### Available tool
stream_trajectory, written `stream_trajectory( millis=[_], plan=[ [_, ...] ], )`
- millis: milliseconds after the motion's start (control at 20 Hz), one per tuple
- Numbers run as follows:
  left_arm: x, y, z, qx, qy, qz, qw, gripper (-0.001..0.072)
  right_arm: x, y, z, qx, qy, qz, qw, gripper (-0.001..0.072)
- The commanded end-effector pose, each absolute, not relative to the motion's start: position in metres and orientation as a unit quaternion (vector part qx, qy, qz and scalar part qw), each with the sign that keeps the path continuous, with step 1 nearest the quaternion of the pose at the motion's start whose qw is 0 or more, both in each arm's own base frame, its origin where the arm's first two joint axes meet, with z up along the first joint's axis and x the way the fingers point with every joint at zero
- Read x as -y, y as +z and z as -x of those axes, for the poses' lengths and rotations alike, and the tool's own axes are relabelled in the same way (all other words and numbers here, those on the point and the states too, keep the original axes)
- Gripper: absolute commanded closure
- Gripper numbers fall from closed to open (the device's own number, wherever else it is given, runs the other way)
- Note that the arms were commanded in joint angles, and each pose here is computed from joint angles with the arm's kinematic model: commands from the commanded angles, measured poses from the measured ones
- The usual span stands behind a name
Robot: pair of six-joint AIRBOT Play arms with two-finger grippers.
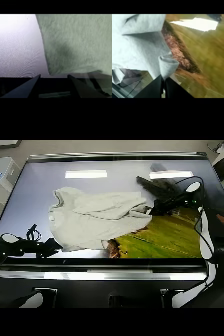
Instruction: Fold the clothes and pants, and hang the long-sleeved shirts on hangers.
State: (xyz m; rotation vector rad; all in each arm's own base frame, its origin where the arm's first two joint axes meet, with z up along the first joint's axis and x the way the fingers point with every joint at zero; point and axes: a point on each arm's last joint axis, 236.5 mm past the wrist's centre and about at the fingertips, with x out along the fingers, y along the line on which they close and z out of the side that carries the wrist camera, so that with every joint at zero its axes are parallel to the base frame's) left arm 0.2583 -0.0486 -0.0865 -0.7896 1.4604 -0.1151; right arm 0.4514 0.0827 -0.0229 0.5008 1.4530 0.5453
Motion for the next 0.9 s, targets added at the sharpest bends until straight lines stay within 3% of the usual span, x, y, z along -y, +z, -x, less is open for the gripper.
stream_trajectory(
  millis=[0,350,400,500,700,850],
  plan=[
    [0.059,-0.093,-0.264,-0.630,-0.075,0.367,0.681,0.0308,-0.082,-0.012,-0.447,-0.648,0.242,-0.217,0.688,0.0680],
    [0.065,-0.105,-0.271,-0.629,-0.069,0.403,0.662,0.0315,-0.080,-0.001,-0.449,-0.639,0.239,-0.215,0.699,0.0680],
    [0.068,-0.105,-0.271,-0.630,-0.072,0.405,0.659,0.0347,-0.081,0.000,-0.449,-0.638,0.239,-0.215,0.700,0.0680],
    [0.076,-0.105,-0.271,-0.633,-0.084,0.400,0.657,0.0680,-0.081,0.002,-0.449,-0.637,0.238,-0.214,0.701,0.0680],
    [0.093,-0.073,-0.296,-0.600,-0.141,0.411,0.671,0.0684,-0.088,0.025,-0.448,-0.619,0.256,-0.220,0.709,0.0681],
    [0.085,-0.020,-0.344,-0.555,-0.177,0.387,0.714,0.0684,-0.116,0.075,-0.454,-0.557,0.304,-0.215,0.742,0.0682]
  ],
)
